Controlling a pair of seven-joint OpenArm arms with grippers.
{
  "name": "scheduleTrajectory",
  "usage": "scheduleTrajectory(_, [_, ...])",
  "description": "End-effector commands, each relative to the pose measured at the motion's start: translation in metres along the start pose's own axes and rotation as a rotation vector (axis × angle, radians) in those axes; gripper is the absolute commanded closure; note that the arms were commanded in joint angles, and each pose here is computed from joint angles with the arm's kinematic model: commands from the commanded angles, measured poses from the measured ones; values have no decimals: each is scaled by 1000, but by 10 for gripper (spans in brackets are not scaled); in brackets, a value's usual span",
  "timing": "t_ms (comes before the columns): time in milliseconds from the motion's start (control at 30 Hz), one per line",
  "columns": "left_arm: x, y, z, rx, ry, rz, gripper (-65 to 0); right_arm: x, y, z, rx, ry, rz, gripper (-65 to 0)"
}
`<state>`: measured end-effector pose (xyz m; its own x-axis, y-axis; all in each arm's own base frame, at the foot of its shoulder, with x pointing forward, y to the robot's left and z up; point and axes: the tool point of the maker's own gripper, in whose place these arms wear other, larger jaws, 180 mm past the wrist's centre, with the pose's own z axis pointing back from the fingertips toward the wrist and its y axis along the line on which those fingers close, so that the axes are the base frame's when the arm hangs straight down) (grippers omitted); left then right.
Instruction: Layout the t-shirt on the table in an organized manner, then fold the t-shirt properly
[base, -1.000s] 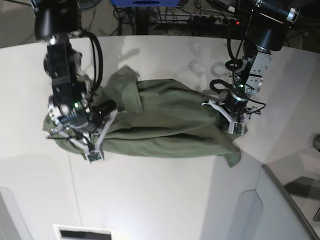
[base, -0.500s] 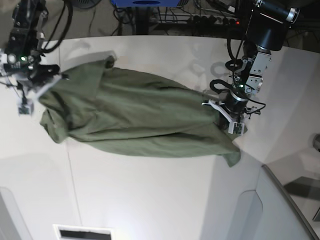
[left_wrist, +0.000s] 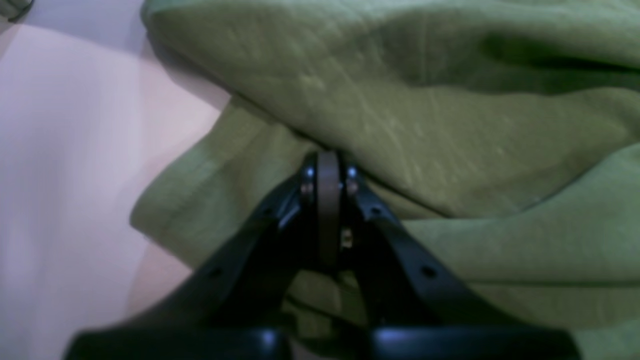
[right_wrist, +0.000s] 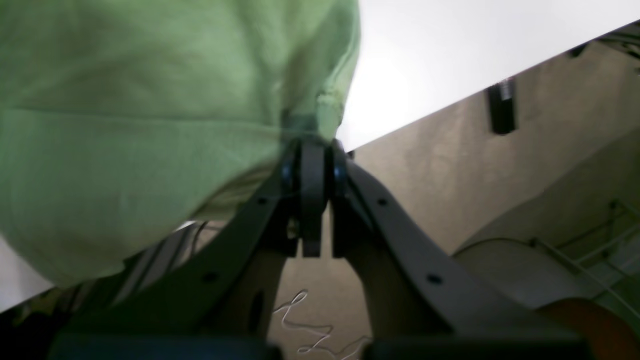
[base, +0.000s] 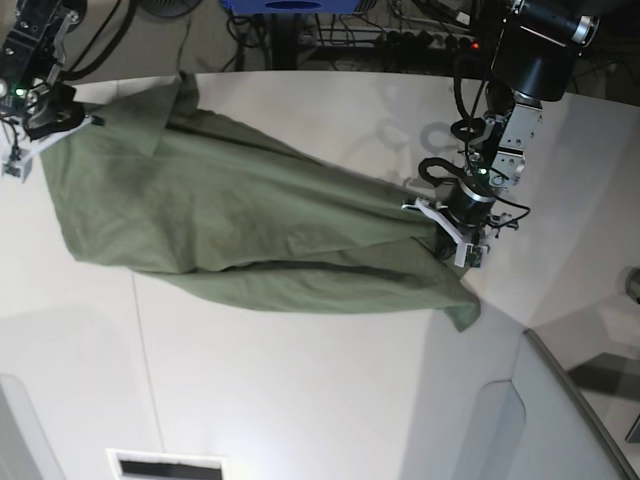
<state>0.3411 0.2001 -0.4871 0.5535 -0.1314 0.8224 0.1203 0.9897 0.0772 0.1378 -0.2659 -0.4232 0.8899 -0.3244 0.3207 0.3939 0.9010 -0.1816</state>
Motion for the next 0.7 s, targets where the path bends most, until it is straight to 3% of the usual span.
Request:
scheduleTrajectory(0, [-1,4,0,9,23,-10,0,8,-8,3,-28,-28,0,-17])
scheduleTrajectory(67, [-5,5,2,8,28,-7,0,9,-7,3,-25,-28,-2,-29])
scheduleTrajectory(133, [5,-1,4,-7,-3,-6,0,12,-6,3,-26,-32,-4,-84])
scheduleTrajectory(267, [32,-11,17,-43,-81,-24,0,20,-8,10,-33,-64,-6,-272])
scheduleTrajectory(367, [60,-17,24,-58,-158,-17,0,36,-16,25,-50,-137,-26,-375])
scheduleTrajectory(533, [95,1,35,-3,-208,52,0,80,-6,29,-21,-288,-31,-377])
scheduleTrajectory(667, [108,-14,32,-26,-201,71,0,107,48,23,101,-321,217,-377])
